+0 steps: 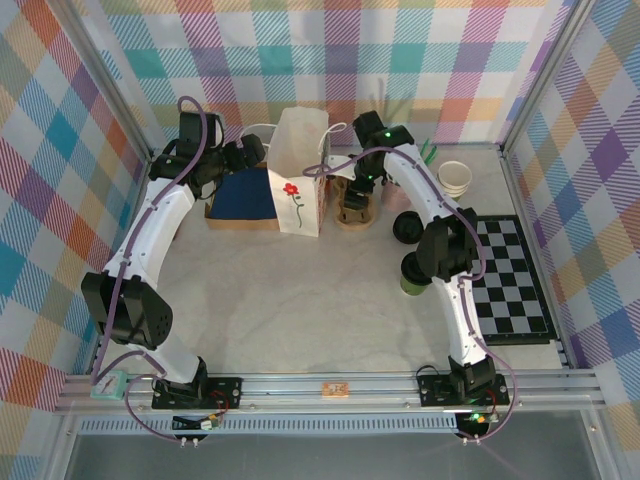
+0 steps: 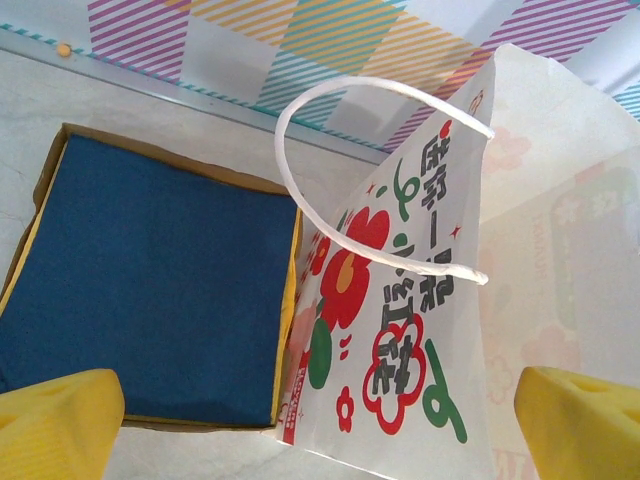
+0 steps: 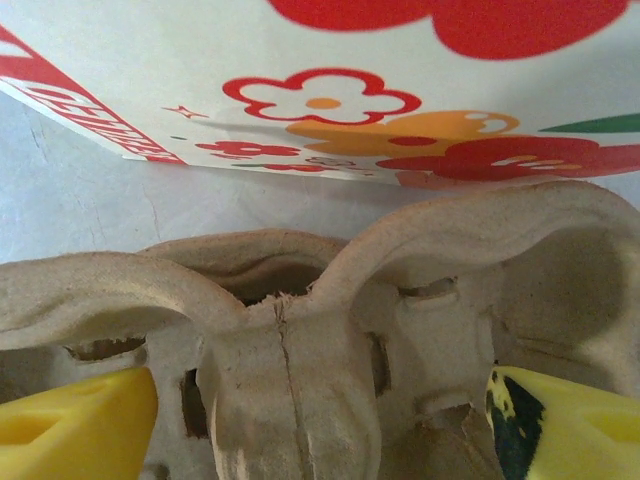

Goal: Pack the takeout coffee

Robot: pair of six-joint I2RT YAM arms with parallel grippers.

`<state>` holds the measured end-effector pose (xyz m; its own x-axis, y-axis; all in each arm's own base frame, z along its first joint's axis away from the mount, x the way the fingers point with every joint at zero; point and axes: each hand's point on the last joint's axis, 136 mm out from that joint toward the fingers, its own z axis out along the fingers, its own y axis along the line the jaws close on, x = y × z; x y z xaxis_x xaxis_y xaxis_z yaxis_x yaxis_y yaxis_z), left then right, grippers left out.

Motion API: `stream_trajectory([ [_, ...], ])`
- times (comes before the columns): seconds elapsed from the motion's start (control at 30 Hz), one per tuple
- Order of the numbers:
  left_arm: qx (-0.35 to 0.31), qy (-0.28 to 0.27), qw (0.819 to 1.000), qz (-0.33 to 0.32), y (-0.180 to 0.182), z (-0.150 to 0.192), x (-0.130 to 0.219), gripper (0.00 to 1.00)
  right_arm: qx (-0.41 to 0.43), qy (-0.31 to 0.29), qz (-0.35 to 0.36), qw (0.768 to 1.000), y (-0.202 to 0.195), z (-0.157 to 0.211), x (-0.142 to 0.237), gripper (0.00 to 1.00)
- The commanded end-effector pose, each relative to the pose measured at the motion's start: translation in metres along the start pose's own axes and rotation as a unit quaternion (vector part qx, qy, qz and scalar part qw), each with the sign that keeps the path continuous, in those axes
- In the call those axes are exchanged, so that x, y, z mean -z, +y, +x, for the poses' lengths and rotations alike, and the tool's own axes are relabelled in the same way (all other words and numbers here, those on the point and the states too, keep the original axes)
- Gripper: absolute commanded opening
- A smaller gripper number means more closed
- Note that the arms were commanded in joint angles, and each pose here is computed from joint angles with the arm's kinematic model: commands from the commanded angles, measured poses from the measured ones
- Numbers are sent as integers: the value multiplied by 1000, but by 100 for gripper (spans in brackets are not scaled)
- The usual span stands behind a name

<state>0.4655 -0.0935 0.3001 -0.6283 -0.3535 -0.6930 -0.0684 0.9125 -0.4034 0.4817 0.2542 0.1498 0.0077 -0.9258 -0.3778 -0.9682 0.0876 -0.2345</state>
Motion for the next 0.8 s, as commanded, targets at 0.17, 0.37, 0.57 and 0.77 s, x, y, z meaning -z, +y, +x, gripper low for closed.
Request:
stream_trajectory([
  [0.17,14,1,1000,-5,11,-1,-9,100,-3,-3,-21,1000,5,8,-8,80],
  [0.37,16,1,1000,-6,11,-1,-9,100,-8,-6,-29,1000,8,9,-14,74],
  [0.57,16,1,1000,-7,12,-1,-11,100,-9,-3,-33,999,10,10,-17,69],
  [0.77,17,1,1000,-7,12,-1,-11,100,-9,-1,-36,999,11,11,-18,57],
])
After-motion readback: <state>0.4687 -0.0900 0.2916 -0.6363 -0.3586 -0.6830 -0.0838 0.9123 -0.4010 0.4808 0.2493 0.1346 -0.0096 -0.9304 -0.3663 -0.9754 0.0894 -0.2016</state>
